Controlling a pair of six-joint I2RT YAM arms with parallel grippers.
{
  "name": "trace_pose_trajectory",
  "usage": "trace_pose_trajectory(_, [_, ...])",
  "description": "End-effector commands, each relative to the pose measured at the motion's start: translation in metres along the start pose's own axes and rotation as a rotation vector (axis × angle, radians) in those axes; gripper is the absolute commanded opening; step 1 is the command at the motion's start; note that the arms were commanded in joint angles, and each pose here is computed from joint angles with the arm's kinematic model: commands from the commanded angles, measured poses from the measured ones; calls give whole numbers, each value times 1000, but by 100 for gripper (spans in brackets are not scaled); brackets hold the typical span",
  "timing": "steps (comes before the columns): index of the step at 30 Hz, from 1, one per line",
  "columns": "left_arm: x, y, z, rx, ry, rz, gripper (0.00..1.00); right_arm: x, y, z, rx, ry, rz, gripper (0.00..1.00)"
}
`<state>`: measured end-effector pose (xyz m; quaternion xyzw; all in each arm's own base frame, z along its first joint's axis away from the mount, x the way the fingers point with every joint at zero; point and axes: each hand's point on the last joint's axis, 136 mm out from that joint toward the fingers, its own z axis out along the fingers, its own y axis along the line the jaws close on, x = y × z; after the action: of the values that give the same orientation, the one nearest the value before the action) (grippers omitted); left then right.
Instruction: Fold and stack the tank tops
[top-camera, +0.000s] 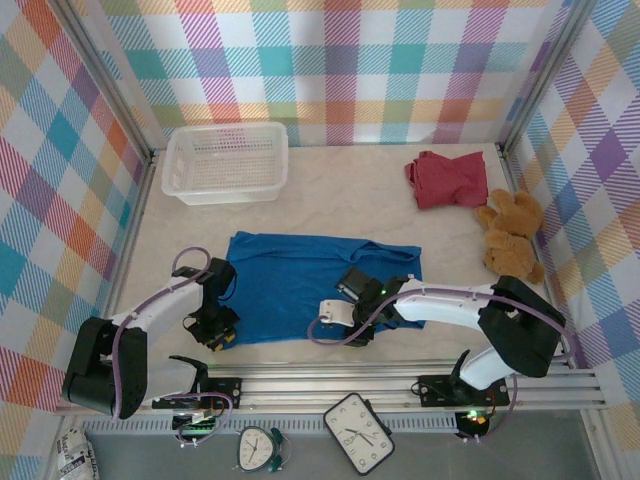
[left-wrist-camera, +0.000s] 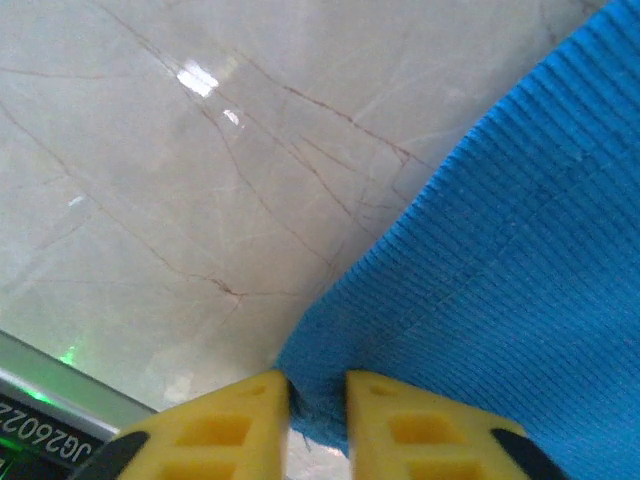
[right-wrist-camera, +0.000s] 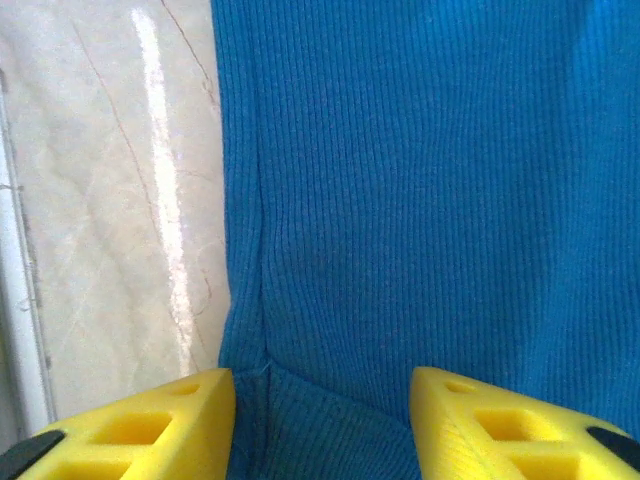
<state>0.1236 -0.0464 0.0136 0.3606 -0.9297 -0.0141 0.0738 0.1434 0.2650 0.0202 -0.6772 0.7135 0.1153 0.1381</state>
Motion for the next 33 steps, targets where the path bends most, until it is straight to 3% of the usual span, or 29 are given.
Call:
trace_pose_trajectory(1, [4, 2, 5, -9, 9, 4, 13, 8, 0, 8, 15, 44, -20, 43])
trace_pose_trajectory(5, [-5, 3, -12, -33, -35, 34, 1, 6, 2, 1, 26, 32, -26, 24])
trace_pose_trajectory(8, [-10, 2, -24, -47, -60, 64, 0, -1, 3, -9, 27, 4, -21, 9])
trace_pose_trajectory(10, [-13, 1, -29, -56, -68, 81, 0, -4, 4, -12, 14, -6, -16, 6])
trace_pose_trajectory(13, [-17, -4, -38, -64, -77, 111, 0, -4, 6, -15, -37, 9, 13, 6])
trace_pose_trajectory(22, [-38, -42, -59, -31, -73, 186, 0, -26, -19, -43, -156, -99, 175, 6])
trace_pose_trajectory(28, [-55, -70, -69, 16, -45, 209, 0, -15, -31, -40, -243, -63, 257, 8])
trace_pose_trajectory(33, [-71, -74, -69, -21, -19, 228, 0, -15, -50, -38, -257, -89, 317, 9])
